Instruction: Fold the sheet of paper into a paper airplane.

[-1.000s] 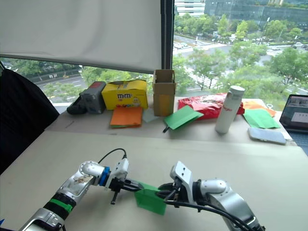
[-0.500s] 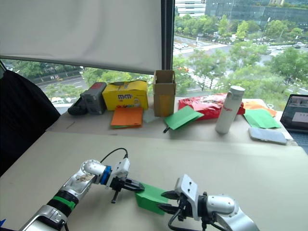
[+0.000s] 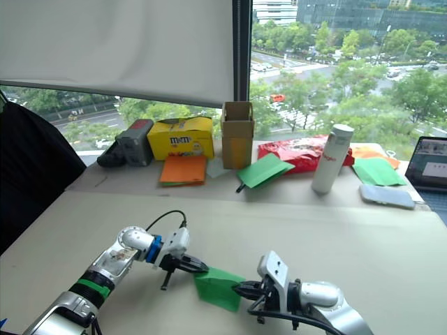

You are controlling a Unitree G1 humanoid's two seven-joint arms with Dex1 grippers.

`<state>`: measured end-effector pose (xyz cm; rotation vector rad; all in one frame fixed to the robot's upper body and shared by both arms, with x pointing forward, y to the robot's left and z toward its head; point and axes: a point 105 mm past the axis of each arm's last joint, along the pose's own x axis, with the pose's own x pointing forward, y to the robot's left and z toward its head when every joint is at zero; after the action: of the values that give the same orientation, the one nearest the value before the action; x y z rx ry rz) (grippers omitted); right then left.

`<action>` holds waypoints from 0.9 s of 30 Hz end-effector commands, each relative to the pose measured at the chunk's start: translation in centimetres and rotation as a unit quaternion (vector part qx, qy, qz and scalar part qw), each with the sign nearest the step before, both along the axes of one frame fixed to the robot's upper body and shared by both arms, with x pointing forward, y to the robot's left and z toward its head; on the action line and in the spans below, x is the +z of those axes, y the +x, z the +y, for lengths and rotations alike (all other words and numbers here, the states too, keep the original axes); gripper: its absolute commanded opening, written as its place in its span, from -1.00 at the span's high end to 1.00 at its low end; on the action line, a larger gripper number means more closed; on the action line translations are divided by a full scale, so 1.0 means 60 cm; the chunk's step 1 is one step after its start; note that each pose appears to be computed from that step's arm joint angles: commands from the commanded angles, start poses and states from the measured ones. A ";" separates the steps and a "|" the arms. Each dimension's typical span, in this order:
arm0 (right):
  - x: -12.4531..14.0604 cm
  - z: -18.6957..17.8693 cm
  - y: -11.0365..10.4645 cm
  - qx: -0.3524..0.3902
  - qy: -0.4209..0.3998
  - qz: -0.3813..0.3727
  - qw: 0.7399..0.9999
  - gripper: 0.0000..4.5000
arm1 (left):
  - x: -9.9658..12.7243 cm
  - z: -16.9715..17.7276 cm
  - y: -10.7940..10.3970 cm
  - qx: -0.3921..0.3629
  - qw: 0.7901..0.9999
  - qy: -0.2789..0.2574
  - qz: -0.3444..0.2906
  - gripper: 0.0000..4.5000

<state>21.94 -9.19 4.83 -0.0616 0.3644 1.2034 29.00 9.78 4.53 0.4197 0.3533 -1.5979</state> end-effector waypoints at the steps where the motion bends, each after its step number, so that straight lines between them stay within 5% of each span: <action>1: 0.014 0.009 0.004 0.005 0.036 0.048 0.998 0.99 | 0.003 0.001 0.007 0.012 1.000 0.005 0.001 1.00; 27: -0.050 0.003 0.028 -0.050 -0.014 0.225 0.973 0.99 | 0.060 0.014 0.020 0.086 0.994 -0.066 0.001 1.00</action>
<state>24.07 -7.97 5.01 0.1984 0.6210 1.1878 29.76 10.57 6.66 0.2998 0.3329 -1.4627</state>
